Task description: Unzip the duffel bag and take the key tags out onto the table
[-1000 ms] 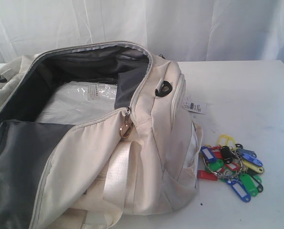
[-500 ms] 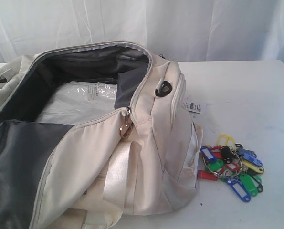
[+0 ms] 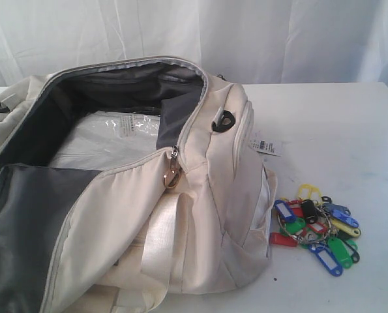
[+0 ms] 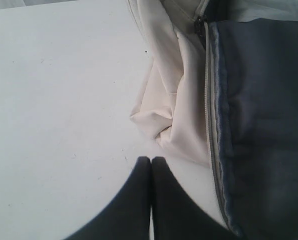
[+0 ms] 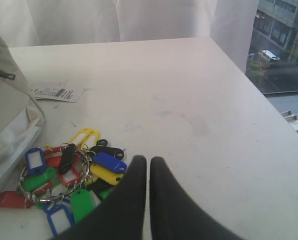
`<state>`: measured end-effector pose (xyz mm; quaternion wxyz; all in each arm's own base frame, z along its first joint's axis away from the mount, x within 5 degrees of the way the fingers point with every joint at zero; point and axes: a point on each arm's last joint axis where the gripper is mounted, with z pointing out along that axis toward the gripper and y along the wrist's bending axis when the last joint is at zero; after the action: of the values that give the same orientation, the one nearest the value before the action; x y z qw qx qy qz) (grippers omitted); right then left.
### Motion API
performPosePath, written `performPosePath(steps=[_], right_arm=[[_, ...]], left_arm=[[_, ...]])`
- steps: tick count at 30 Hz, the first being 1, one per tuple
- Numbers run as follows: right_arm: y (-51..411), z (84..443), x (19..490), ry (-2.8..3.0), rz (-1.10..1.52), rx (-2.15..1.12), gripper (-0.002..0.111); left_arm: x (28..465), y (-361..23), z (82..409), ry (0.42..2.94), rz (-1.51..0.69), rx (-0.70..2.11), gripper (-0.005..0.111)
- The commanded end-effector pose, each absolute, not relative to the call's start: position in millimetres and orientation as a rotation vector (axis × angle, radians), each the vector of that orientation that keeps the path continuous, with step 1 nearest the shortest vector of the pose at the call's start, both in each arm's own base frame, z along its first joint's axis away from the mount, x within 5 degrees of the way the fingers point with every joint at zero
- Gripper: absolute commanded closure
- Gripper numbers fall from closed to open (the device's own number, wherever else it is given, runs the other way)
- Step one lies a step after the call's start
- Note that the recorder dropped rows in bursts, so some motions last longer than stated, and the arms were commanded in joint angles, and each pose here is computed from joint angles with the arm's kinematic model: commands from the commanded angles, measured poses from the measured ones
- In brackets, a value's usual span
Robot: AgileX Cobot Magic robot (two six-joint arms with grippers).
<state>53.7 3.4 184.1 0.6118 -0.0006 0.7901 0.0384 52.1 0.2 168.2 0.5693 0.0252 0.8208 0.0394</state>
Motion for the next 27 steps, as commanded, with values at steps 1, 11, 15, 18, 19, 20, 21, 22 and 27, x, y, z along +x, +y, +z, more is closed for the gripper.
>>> performPosePath(steps=[1,11,15,18,19,20,21,22,27], right_arm=[[3.7,182.9,53.5,1.820,0.088,-0.012,0.105],[3.7,182.9,53.5,1.820,0.088,-0.012,0.105],[3.7,182.9,53.5,1.820,0.088,-0.012,0.105],[3.7,182.9,53.5,1.820,0.088,-0.012,0.105],[3.7,182.9,53.5,1.820,0.088,-0.012,0.105],[3.7,182.9,53.5,1.820,0.086,-0.014,0.105],[3.7,182.9,53.5,1.819,0.079,-0.024,0.105],[3.7,182.9,53.5,1.819,0.076,-0.027,0.105],[3.7,182.8,53.5,1.821,0.083,-0.018,0.105]], left_arm=[[51.8,-0.2,166.7,1.929,0.086,0.062,0.106],[51.8,-0.2,166.7,1.929,0.086,0.062,0.106],[51.8,-0.2,166.7,1.929,0.086,0.062,0.106],[51.8,-0.2,166.7,1.929,0.086,0.062,0.106],[51.8,-0.2,166.7,1.929,0.086,0.062,0.106],[51.8,-0.2,166.7,1.929,0.086,0.062,0.106],[51.8,-0.2,166.7,1.929,0.086,0.062,0.106],[51.8,-0.2,166.7,1.929,0.086,0.062,0.106],[51.8,-0.2,166.7,1.929,0.086,0.062,0.106]])
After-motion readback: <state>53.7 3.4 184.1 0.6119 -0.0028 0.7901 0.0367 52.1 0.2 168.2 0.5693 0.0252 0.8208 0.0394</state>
